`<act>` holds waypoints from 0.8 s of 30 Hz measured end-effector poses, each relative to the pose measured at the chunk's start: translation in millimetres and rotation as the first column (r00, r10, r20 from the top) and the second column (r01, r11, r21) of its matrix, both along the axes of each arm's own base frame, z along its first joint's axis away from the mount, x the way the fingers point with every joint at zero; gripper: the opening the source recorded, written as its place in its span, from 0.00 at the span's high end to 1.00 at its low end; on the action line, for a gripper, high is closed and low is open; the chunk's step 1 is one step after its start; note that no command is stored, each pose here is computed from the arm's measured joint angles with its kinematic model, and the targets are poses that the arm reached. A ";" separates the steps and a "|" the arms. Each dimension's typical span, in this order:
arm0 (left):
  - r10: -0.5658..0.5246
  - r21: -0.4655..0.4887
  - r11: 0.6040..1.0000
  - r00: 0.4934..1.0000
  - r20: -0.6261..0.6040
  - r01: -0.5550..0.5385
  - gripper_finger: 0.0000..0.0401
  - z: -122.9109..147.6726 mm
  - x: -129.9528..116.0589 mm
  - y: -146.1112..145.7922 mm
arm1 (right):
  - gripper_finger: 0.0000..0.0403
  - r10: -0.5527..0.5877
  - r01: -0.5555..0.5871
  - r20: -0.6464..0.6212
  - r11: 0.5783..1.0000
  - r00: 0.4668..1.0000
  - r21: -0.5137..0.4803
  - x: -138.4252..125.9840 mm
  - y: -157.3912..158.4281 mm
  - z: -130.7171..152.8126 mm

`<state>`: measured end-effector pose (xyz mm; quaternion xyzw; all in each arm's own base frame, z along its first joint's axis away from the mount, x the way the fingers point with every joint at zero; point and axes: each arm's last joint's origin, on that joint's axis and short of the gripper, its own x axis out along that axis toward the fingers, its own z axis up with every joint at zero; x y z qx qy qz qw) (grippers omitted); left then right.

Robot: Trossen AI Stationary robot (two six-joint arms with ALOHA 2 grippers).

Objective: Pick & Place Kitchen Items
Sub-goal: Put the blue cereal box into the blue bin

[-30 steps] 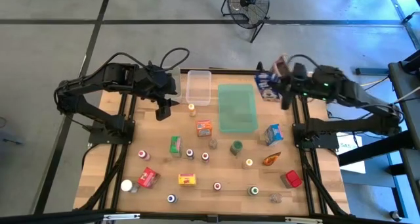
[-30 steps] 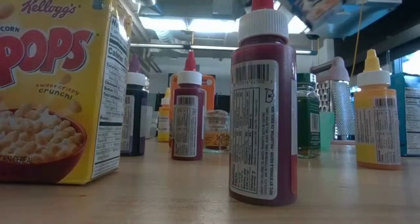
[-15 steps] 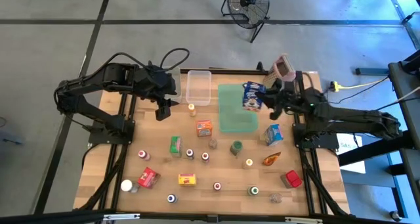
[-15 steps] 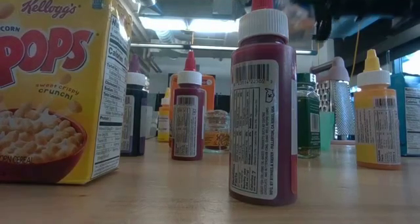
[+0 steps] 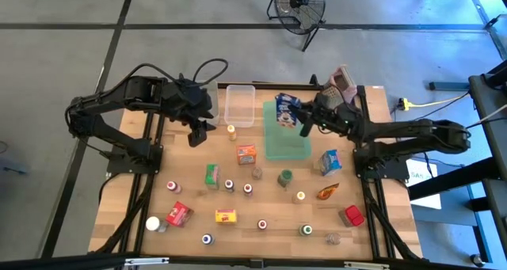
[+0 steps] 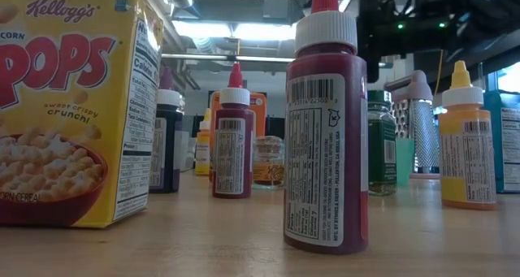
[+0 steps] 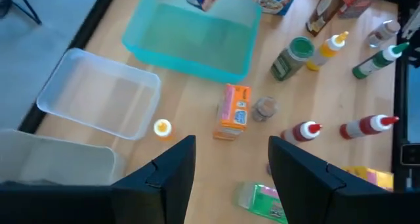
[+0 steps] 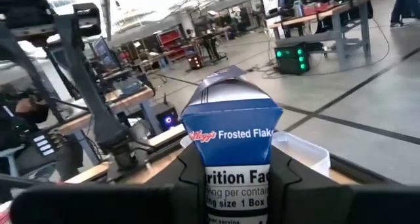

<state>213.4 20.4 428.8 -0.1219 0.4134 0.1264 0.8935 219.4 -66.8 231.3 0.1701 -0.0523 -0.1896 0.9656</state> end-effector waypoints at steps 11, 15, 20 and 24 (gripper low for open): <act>0.039 -0.085 0.996 0.999 -0.027 -0.042 0.53 -2.3 -2.6 -1.4 | 0.80 -0.204 0.198 -0.106 0.978 0.973 -0.059 10.7 -11.0 -10.2; 0.043 -0.088 0.995 0.999 -0.031 -0.046 0.54 -2.5 -3.0 -1.4 | 0.80 -0.241 0.242 -0.146 0.970 0.959 -0.015 17.2 -15.3 -24.9; 0.025 -0.072 0.997 0.999 -0.033 -0.028 0.54 -2.5 -3.0 -0.8 | 0.80 -0.268 0.271 -0.108 0.963 0.957 0.008 27.3 -18.7 -36.9; 0.026 -0.063 0.998 0.999 -0.034 -0.028 0.54 -2.6 -3.2 1.9 | 0.80 -0.306 0.309 -0.107 0.951 0.946 0.008 33.2 -18.4 -46.9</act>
